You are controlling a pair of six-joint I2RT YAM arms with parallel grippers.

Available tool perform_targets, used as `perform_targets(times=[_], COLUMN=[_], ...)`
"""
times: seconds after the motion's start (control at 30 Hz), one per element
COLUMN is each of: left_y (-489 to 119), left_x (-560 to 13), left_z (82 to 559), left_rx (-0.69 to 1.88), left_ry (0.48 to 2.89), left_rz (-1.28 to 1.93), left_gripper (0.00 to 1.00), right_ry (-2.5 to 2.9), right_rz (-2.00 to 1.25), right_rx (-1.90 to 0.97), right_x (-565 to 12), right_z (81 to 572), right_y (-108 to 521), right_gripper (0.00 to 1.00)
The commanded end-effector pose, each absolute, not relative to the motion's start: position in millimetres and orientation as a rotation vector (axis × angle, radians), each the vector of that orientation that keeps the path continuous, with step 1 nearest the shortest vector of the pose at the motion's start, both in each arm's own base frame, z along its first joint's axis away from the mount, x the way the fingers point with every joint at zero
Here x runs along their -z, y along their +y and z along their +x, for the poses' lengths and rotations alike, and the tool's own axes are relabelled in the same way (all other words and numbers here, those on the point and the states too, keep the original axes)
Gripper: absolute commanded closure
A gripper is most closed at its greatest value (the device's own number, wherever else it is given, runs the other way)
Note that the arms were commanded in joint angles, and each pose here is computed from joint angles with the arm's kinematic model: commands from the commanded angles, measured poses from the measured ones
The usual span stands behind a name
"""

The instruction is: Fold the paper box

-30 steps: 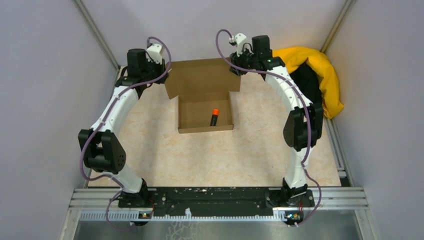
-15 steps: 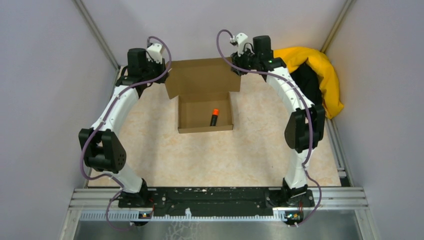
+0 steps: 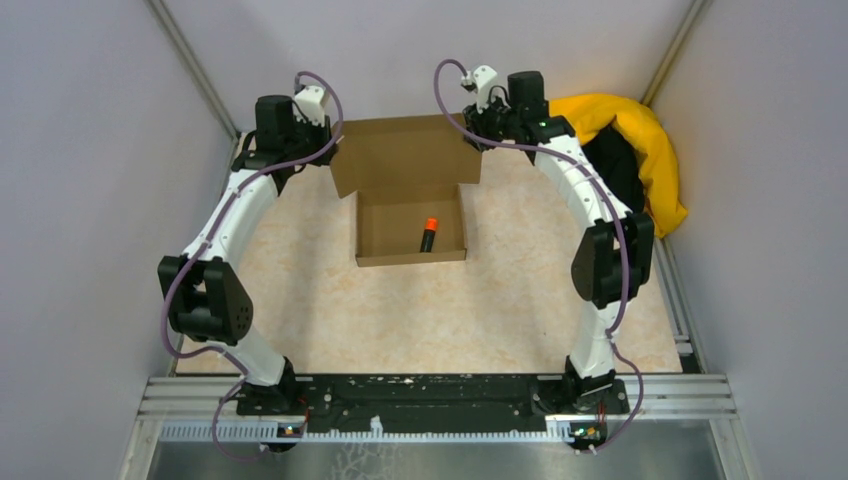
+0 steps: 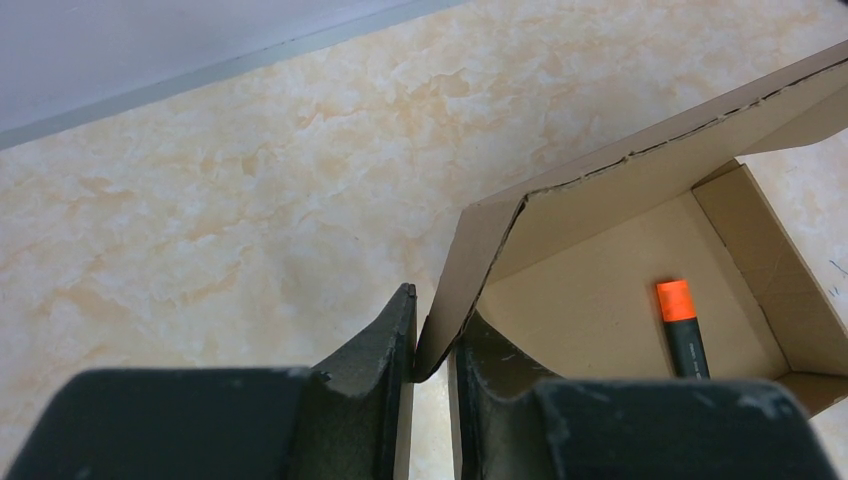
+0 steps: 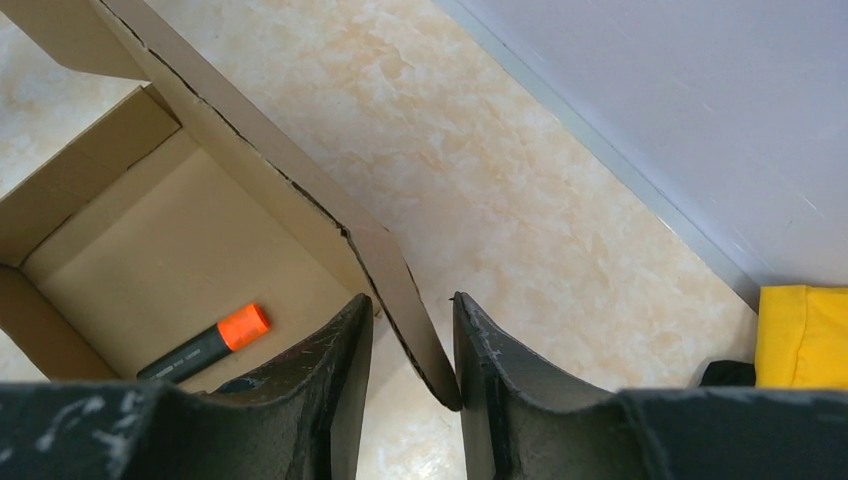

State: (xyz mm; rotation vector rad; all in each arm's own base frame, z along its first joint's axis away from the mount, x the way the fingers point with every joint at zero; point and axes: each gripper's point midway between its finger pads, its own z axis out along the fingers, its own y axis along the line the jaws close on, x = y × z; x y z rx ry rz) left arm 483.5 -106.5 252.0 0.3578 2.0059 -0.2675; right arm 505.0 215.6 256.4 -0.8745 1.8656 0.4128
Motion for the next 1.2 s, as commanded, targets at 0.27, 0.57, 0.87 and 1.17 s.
perform_targets(times=[0.27, 0.57, 0.87, 1.17], left_y=[-120, -127, -140, -163], left_x=[-259, -253, -249, -242], left_z=[491, 491, 492, 485], left_rx=[0.307, 0.308, 0.293, 0.26], left_ry=[1.986, 1.997, 2.016, 2.04], left_rz=[0.367, 0.372, 0.37, 0.36], left_gripper=[0.85, 0.88, 0.97, 1.0], right_ry=[1.799, 1.8, 1.812, 1.874], right_rz=[-0.874, -0.869, -0.857, -0.796], right_rx=[-0.387, -0.402, -0.387, -0.314], right_x=[-281, -281, -284, -279], right_z=[504, 503, 500, 494], right_y=[212, 213, 222, 237], right_gripper=[0.75, 0.88, 0.93, 1.0])
